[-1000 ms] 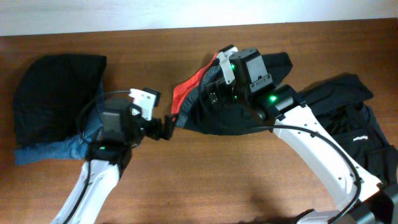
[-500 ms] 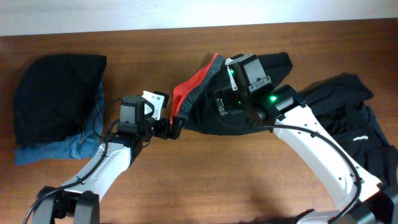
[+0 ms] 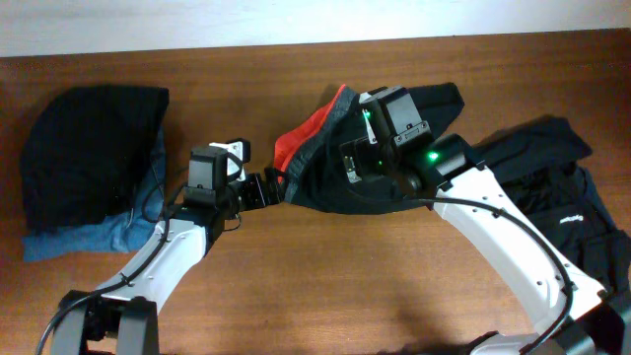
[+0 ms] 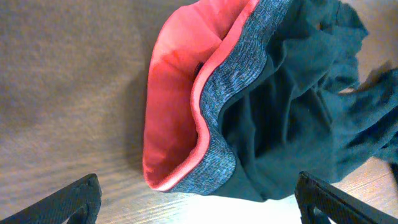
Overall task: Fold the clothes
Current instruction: 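Grasp the red-lined waistband with the left gripper near the right gripper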
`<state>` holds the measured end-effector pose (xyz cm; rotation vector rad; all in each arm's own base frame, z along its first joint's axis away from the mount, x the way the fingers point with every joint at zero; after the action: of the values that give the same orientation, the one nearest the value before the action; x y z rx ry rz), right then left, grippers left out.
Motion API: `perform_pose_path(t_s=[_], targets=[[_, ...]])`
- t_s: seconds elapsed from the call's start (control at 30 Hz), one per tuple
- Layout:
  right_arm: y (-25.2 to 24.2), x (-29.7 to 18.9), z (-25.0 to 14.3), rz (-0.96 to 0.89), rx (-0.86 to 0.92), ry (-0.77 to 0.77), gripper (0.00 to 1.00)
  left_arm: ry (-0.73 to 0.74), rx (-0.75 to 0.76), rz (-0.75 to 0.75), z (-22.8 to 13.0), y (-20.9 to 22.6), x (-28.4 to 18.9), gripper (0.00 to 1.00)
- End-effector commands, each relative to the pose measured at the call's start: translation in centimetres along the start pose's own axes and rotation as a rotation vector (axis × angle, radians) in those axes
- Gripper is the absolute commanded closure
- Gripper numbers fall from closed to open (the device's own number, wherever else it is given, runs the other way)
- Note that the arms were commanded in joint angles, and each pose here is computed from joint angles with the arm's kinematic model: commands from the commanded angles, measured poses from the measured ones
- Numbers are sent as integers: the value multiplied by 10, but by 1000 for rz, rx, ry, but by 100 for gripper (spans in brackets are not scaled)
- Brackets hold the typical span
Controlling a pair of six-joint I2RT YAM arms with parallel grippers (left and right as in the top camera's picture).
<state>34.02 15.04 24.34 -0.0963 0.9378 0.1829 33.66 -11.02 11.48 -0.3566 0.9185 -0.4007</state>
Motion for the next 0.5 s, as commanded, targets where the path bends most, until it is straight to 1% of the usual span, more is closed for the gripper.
perform_pose_path(t_s=[0.0,0.1,0.3,0.47], targets=[[-2,-11,7,-5,31,-36,1,30,-159,-25,-2,-1,6,1],[-2,-11,7,-5,31,-35,1,64,-217,-48,-8,-4,11,1],[-2,-11,6,-5,37,-30,1,73,-263,-41,-11,0,21,1],[-2,-11,4,-5,36,-22,1,112,-311,-37,-21,2,34,1]])
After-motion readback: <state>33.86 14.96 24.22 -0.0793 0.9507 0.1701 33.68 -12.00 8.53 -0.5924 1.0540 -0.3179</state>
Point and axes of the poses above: each gripper's point midway between its finger pads, its own x axis out along the fingers, its own y axis along the line the jaws close on, z = x × y, the point moved 6 cm from there along -x, back along the fingers, and after that the axes turned 6 degrees about x, right-handed, at the moved point
